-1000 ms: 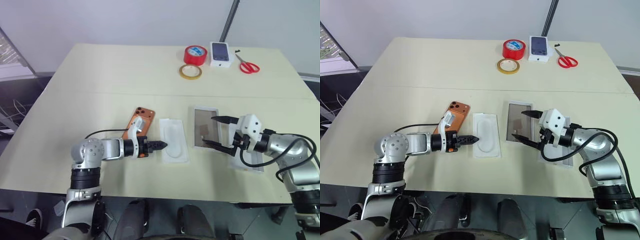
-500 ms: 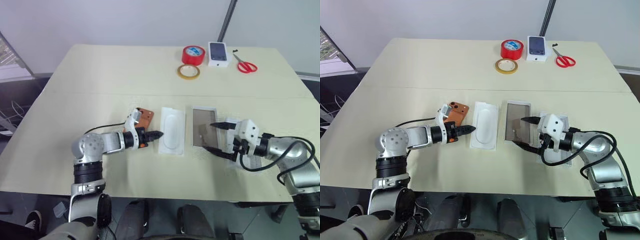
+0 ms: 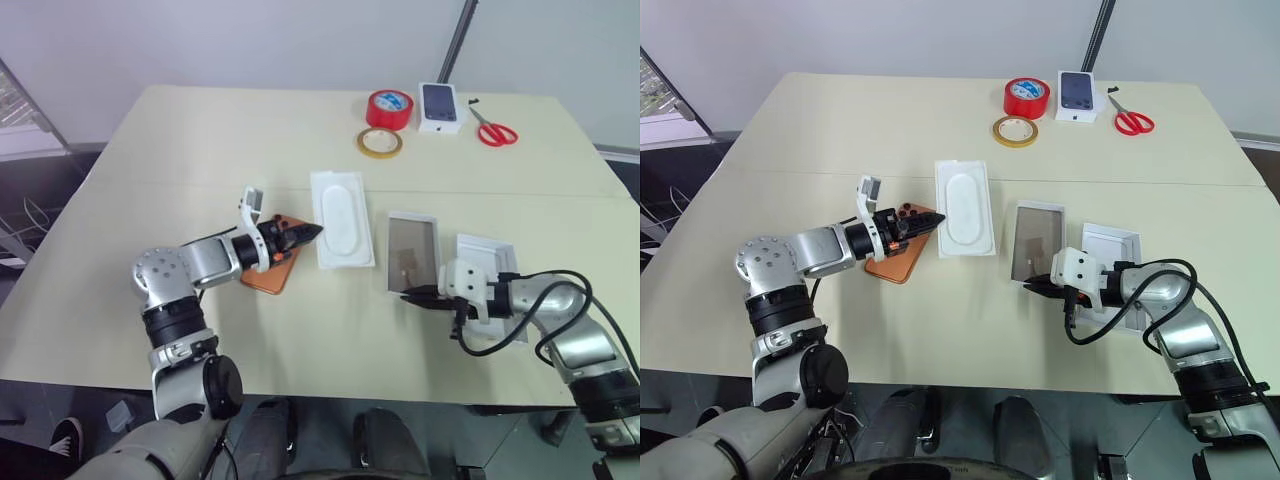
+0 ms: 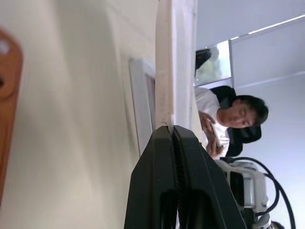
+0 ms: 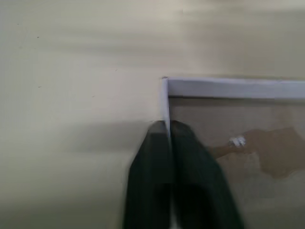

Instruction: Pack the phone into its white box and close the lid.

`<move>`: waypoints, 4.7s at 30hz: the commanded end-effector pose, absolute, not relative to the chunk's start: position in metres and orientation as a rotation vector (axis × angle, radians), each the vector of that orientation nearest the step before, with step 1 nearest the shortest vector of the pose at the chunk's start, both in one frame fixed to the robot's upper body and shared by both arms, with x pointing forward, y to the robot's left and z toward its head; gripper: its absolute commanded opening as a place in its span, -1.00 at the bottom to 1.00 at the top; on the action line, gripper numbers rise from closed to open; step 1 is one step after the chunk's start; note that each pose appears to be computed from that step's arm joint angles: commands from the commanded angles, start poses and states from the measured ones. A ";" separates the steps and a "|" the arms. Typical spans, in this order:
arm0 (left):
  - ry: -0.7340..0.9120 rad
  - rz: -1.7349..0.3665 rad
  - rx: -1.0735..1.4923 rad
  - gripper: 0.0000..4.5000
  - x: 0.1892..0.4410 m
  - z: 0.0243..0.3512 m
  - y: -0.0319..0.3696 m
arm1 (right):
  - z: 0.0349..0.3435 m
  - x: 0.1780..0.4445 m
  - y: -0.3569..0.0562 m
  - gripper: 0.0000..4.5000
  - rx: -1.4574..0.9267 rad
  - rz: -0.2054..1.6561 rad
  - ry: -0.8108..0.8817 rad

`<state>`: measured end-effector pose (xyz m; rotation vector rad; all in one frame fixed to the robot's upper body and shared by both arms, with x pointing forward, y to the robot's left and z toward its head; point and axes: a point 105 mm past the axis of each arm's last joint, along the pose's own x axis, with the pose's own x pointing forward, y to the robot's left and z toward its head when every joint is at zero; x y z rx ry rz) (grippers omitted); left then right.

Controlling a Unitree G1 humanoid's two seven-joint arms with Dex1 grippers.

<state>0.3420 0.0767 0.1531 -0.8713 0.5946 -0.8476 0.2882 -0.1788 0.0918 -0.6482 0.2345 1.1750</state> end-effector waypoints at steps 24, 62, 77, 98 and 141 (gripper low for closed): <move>0.590 -0.966 -0.789 -1.00 0.332 0.144 0.044 | 0.126 0.259 -0.177 0.08 -0.570 1.135 0.171; 0.135 -0.843 -0.137 0.53 0.342 0.170 0.104 | 0.114 0.341 -0.129 -0.98 -0.829 0.937 0.011; 0.208 -0.640 -0.192 0.53 0.358 0.154 0.187 | 0.086 0.321 -0.116 -0.98 -0.924 1.211 0.091; 0.470 -0.711 -0.531 0.53 0.359 0.153 0.199 | 0.145 0.345 -0.091 -0.98 -0.790 1.071 -0.139; 0.808 -0.839 -0.532 0.53 0.355 0.104 0.160 | 0.095 0.358 0.002 -0.98 -0.986 1.099 0.086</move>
